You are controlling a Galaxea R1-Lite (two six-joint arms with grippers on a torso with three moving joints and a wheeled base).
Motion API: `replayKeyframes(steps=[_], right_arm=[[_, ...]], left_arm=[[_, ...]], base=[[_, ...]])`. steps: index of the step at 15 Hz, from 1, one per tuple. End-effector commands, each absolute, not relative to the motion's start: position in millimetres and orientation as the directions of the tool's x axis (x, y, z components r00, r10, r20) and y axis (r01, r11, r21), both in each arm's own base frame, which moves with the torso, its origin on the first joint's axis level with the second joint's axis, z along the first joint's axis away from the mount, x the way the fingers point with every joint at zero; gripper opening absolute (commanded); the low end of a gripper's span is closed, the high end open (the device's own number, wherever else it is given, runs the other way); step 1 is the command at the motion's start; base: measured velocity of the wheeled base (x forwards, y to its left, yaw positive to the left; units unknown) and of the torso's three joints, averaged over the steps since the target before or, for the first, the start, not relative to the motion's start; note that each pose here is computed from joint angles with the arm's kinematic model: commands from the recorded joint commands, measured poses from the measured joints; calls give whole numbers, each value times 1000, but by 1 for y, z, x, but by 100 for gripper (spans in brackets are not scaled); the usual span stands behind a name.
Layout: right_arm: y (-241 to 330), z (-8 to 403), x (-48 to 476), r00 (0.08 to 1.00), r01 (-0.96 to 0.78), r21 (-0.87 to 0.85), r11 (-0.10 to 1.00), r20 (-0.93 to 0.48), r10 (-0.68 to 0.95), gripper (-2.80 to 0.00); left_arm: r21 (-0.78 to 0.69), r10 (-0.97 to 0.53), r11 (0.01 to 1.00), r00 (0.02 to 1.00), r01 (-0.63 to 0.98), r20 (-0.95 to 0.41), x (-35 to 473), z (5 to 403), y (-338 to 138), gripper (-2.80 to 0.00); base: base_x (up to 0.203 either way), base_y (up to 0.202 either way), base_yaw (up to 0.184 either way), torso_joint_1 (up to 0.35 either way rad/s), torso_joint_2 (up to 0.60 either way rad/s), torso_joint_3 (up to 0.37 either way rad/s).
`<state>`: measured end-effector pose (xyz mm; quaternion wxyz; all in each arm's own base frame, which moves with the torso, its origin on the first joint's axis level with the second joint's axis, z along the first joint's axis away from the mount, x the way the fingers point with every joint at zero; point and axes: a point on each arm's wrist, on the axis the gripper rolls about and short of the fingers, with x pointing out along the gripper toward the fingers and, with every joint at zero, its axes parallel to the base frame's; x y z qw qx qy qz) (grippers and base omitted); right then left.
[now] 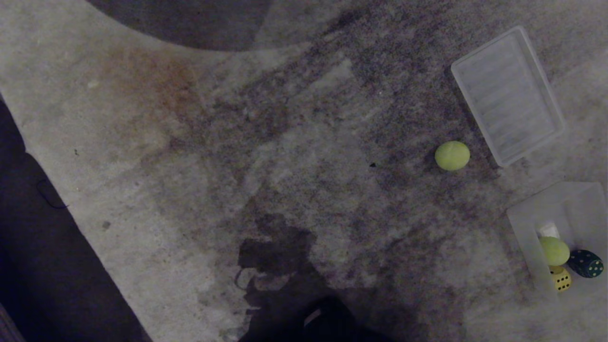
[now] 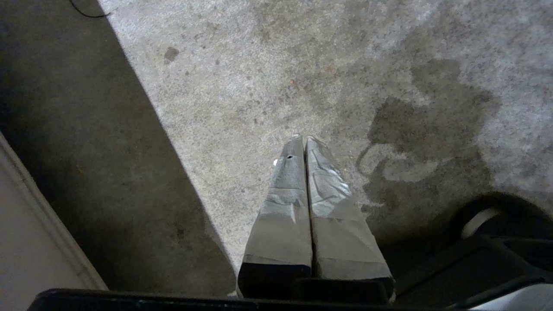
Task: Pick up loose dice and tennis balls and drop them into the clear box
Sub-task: Pick up the ball on the floor
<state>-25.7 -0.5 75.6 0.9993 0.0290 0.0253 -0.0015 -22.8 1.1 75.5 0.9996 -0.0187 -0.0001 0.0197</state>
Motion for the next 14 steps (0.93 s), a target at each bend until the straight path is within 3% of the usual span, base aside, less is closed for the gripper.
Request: replayKeyframes(steps=[1, 14], right_arm=[[0, 76, -25, 999, 5, 59, 998, -54, -2, -280], [0, 75, -25, 998, 4, 41, 999, -55, -2, -280]], left_arm=[[-40, 40, 998, 999, -40, -5, -23, 75, 1, -280], [-46, 40, 998, 999, -40, -5, -23, 75, 1, -280]], base=[[0, 0, 0, 0, 0, 0], [0, 0, 0, 4, 4, -114]])
